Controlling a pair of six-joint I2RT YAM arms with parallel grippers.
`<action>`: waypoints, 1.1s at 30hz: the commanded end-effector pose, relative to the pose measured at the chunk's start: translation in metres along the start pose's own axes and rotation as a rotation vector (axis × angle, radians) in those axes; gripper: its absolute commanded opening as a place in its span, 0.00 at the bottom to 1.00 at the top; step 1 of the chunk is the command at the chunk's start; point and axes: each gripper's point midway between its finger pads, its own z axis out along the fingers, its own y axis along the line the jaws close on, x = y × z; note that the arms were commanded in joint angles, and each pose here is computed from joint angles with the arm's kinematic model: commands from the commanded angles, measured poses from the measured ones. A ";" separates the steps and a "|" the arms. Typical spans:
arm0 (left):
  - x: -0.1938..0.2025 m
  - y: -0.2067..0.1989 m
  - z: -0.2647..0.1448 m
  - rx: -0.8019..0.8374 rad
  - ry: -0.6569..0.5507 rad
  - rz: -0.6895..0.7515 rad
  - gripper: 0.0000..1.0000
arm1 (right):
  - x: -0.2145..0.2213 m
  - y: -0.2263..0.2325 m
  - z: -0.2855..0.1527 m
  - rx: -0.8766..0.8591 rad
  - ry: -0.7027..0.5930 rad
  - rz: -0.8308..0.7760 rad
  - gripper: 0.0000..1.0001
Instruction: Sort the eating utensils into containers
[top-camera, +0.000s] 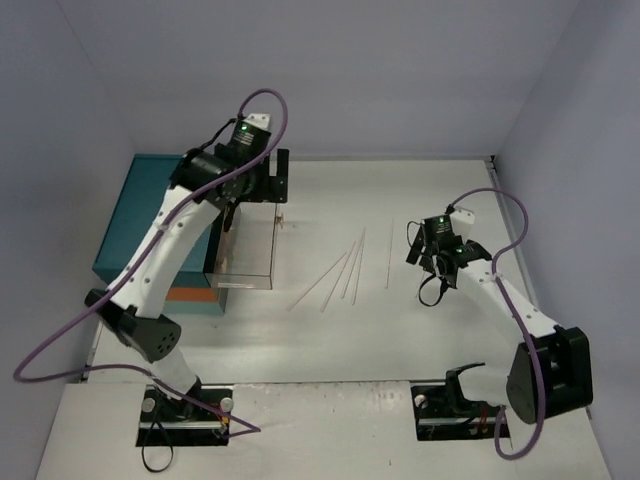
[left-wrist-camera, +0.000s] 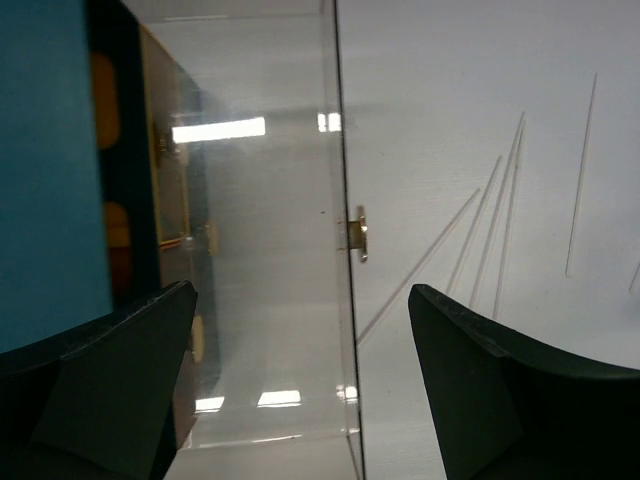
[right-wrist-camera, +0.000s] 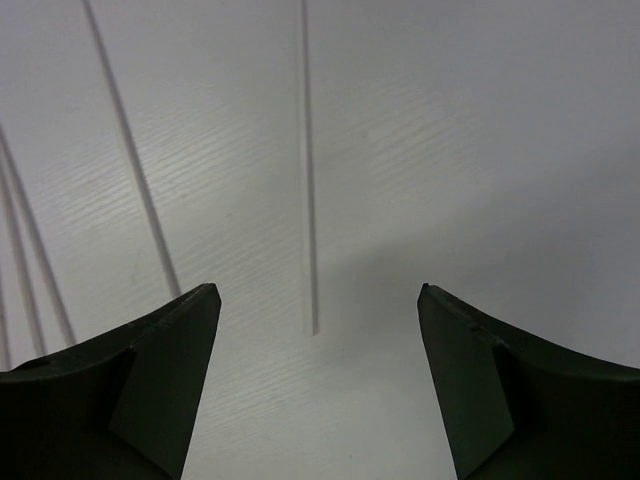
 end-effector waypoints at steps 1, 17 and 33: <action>-0.021 0.035 -0.061 -0.025 -0.168 -0.006 0.85 | -0.001 0.006 0.018 -0.036 0.093 0.025 0.74; 0.034 0.092 -0.108 -0.087 -0.198 -0.010 0.86 | 0.037 -0.004 0.083 -0.006 0.296 0.012 0.32; 0.038 0.091 -0.110 -0.070 -0.197 -0.039 0.86 | -0.014 0.058 0.039 -0.232 0.105 -0.088 0.00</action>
